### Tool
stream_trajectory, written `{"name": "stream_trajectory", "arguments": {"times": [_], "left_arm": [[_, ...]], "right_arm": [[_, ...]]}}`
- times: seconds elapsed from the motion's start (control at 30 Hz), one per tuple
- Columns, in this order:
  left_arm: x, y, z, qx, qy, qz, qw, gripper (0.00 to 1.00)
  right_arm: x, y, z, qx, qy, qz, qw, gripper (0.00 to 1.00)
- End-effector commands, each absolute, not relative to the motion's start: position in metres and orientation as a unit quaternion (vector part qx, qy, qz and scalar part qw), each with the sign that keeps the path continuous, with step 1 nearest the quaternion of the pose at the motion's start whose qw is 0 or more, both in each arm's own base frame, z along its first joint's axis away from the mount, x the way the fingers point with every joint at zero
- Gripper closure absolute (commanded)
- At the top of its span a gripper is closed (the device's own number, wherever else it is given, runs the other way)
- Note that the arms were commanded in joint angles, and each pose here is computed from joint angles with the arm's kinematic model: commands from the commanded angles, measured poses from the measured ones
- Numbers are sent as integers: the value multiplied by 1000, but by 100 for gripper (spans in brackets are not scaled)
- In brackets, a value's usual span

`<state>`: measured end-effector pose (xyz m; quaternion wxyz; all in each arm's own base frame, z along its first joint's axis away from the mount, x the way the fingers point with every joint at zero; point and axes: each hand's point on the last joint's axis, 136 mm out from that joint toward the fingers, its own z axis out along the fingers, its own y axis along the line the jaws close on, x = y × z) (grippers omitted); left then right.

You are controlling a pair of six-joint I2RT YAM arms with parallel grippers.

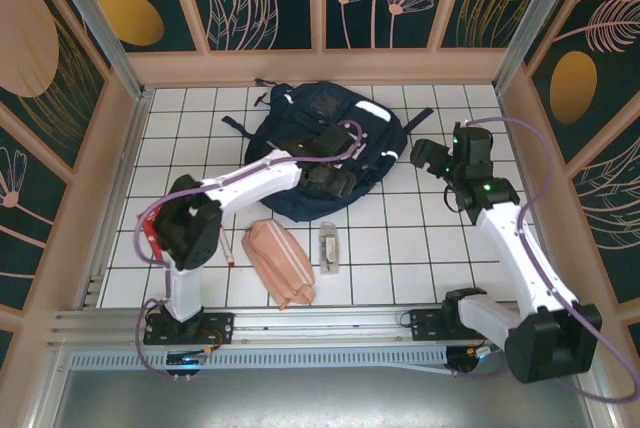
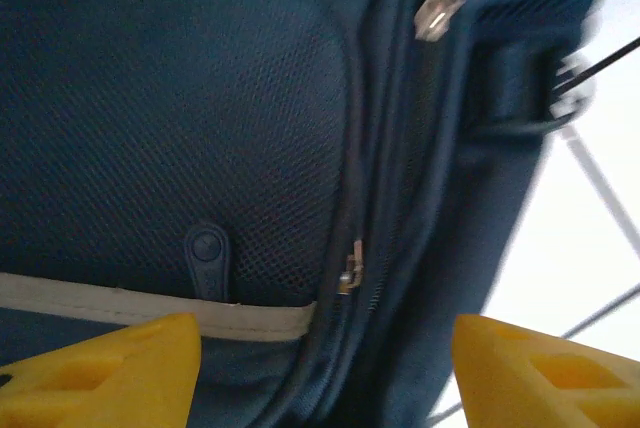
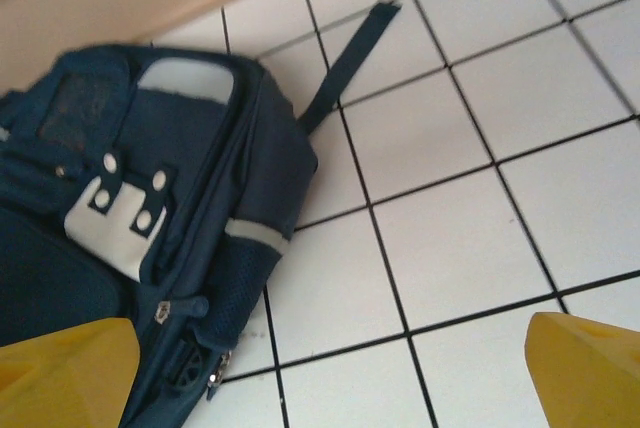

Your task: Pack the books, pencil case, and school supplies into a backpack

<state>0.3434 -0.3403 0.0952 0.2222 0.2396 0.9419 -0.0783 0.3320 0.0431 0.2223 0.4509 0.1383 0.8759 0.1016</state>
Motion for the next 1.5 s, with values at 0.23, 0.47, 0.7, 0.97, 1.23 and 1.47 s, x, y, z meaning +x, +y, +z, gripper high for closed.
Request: {"name": "stream_trajectory", "arguments": {"times": [0.23,0.47,0.7,0.97,1.23,1.47], "left_arm": [[358,-315,55,183,964,10,192,52],[372,-324,91,216,951,15,219,100],[378,-346,178,256,928,-45,267,100],[386,-354,197,273,924,-55,263,100],[391,-361,217,269,917,-80,284,100],[391,-363,218,277,914,-85,285,100]], "right_arm": [[333,74,228,70,876,175,444,1],[335,105,184,-7,905,218,367,1],[368,132,142,-98,931,235,262,22],[410,142,137,-161,929,242,230,27],[406,166,108,-214,910,308,175,38],[405,185,111,-263,898,305,179,43]]}}
